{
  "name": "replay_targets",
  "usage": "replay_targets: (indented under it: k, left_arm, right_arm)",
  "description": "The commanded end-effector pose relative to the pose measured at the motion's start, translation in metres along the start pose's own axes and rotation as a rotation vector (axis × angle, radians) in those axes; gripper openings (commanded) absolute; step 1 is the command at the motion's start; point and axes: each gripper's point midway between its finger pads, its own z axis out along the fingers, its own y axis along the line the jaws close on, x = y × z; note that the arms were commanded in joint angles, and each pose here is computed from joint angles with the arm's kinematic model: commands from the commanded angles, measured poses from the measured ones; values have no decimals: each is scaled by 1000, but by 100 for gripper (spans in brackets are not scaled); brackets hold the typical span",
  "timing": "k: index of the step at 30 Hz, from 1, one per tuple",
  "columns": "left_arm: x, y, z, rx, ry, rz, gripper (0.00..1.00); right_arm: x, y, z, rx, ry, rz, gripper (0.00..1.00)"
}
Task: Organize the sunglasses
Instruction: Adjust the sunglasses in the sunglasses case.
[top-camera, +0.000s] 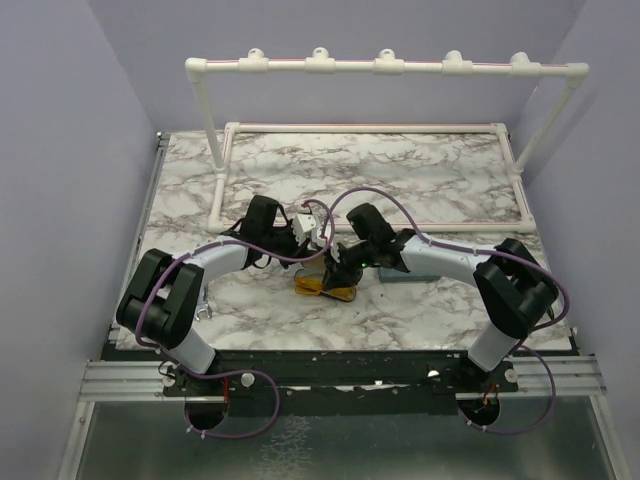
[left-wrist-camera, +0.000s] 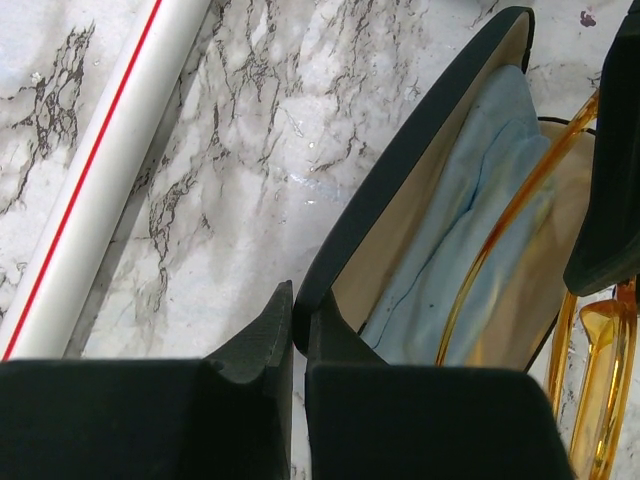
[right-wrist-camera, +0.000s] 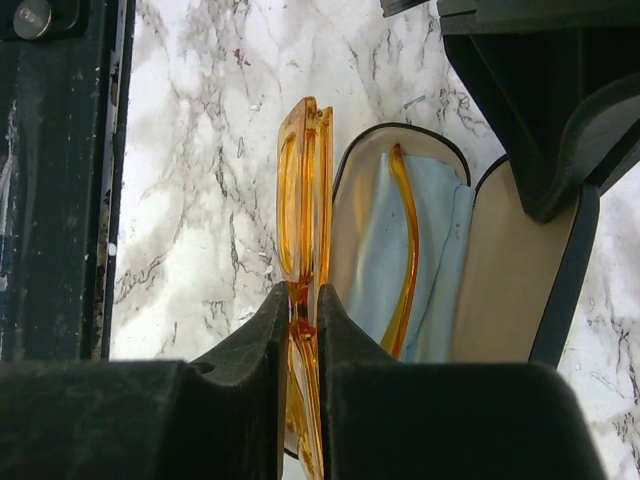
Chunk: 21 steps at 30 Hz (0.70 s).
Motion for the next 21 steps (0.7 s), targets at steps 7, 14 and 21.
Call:
replay_targets:
  k: [7,14,21]
  left_arm:
    - [-3,-9,-1,16,-9,117,0]
    - [-4,-8,0,15,-8,116,0]
    - [-4,-10,0,16,-7,112,0]
  right_arm:
    - [24,-22,2,96,50,284,1]
    - [25,-44,-9,235,13,343,1]
    - [33,-54,-11,278,12,408,1]
